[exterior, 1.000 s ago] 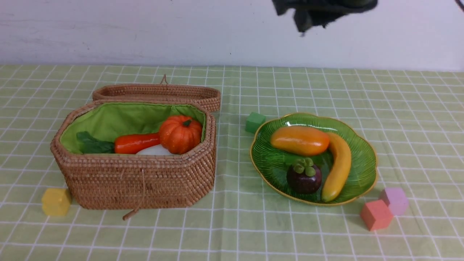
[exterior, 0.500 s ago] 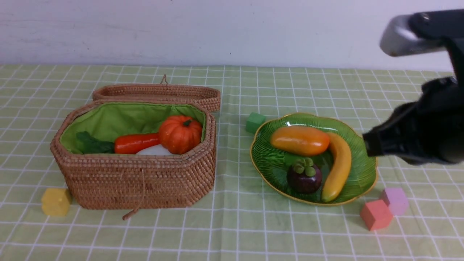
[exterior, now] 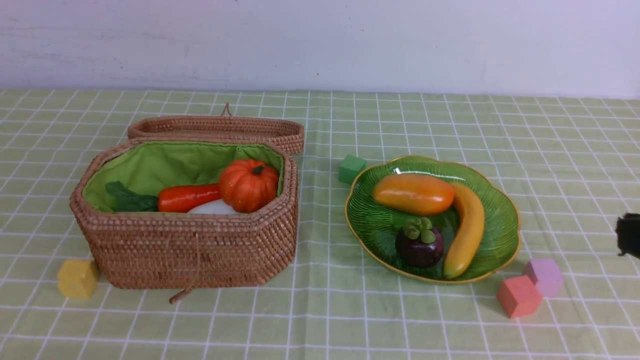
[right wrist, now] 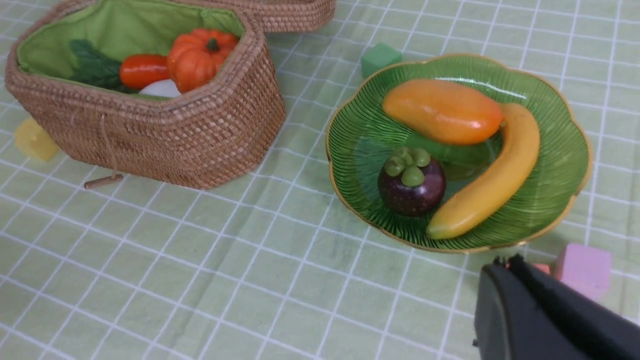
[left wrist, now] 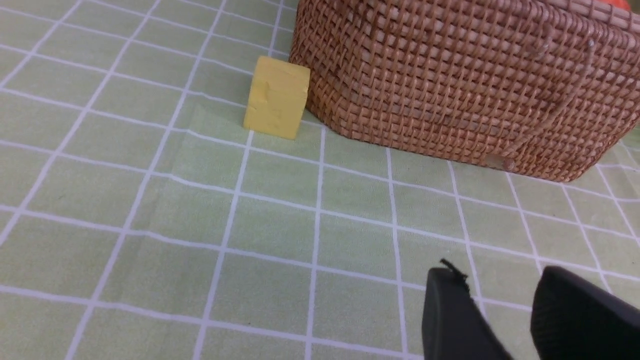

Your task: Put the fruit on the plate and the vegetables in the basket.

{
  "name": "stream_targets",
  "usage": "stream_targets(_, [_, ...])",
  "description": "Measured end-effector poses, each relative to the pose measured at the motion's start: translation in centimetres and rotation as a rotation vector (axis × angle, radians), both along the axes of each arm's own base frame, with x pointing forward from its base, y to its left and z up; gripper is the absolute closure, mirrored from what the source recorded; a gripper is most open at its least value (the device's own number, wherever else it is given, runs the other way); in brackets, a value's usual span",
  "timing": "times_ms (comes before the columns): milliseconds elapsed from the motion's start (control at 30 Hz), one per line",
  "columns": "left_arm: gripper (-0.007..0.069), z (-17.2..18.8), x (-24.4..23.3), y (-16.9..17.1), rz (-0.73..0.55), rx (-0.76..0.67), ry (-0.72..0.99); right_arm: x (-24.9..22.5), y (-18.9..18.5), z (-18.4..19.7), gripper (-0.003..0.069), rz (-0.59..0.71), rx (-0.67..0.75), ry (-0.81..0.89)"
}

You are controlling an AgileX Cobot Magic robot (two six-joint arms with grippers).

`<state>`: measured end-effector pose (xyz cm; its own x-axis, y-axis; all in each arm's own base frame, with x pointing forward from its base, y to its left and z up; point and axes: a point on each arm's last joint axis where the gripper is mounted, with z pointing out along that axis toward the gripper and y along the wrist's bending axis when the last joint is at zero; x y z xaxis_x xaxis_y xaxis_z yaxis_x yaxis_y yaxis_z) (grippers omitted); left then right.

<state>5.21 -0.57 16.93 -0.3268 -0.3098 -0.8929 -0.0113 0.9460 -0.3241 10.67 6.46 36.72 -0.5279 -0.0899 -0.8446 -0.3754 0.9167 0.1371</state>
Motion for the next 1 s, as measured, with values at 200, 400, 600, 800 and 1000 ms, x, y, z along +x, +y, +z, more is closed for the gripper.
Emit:
stream_targets(200, [0.0386, 0.0, 0.0, 0.0, 0.000, 0.000, 0.000, -0.8, -0.8, -0.5, 0.0666, -0.024, -0.047, 0.070])
stream_targets(400, [0.0386, 0.0, 0.0, 0.0, 0.000, 0.000, 0.000, -0.9, -1.0, -0.8, 0.0666, -0.031, -0.066, 0.098])
stream_targets(600, [0.0386, 0.0, 0.0, 0.0, 0.000, 0.000, 0.000, -1.1, -1.7, -0.6, 0.0662, -0.067, -0.072, 0.077])
stream_targets(800, [0.0386, 0.0, 0.0, 0.0, 0.000, 0.000, 0.000, -2.0, -4.7, -0.4, 0.0658, -0.221, -0.079, -0.083])
stream_targets(1000, [0.0386, 0.0, 0.0, 0.0, 0.000, 0.000, 0.000, -3.6, -5.8, -4.2, 0.0654, -0.275, -0.148, -0.278])
